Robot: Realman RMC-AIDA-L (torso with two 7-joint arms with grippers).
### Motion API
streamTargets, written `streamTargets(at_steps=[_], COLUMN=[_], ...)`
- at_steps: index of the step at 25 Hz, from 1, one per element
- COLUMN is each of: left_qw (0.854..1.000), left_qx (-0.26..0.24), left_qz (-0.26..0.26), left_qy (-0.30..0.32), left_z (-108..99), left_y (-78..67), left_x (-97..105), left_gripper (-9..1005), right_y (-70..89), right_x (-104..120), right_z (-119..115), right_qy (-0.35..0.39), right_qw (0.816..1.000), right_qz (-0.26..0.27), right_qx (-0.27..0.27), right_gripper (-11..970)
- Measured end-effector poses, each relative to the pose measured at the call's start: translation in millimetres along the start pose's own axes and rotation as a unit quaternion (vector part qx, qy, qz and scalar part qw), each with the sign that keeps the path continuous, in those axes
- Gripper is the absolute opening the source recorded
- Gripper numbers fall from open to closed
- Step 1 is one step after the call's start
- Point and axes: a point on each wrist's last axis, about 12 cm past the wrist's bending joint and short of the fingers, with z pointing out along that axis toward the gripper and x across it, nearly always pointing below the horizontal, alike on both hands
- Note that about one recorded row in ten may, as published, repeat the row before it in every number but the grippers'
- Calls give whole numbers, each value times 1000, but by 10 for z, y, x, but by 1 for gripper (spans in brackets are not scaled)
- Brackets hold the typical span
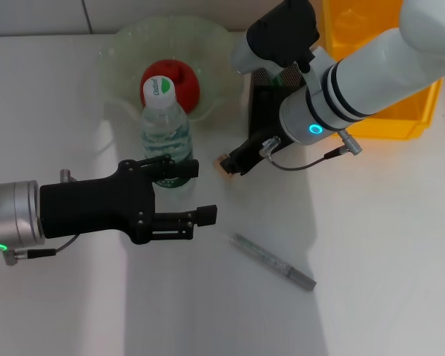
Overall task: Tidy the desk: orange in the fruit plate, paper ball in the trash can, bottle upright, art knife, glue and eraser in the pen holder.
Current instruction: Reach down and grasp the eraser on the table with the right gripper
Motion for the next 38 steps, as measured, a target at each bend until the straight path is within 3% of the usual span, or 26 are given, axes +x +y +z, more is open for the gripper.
streamTargets(at_steps=[10,16,23,38], left_qw=[1000,1000,1000,1000], left_qx=[5,7,7,7], left_qz=[-2,-2,-2,-5], left_qy=[-2,-3,-3,-4], left_z=[-9,-13,-15,-15], left_y=[-20,-30,-32,-50], left_x=[8,10,13,49], left_gripper=[844,844,846,846], right_y=[21,30,-6,76], right_x=[-52,-69,-51,-84], right_z=[-8,21,58,54], right_qy=[-7,-11,-8,-12], right_qw=[1000,1000,1000,1000], right_qz=[-5,-4,1,-11], right_qx=[0,8,17,10], right_gripper=[216,367,359,366])
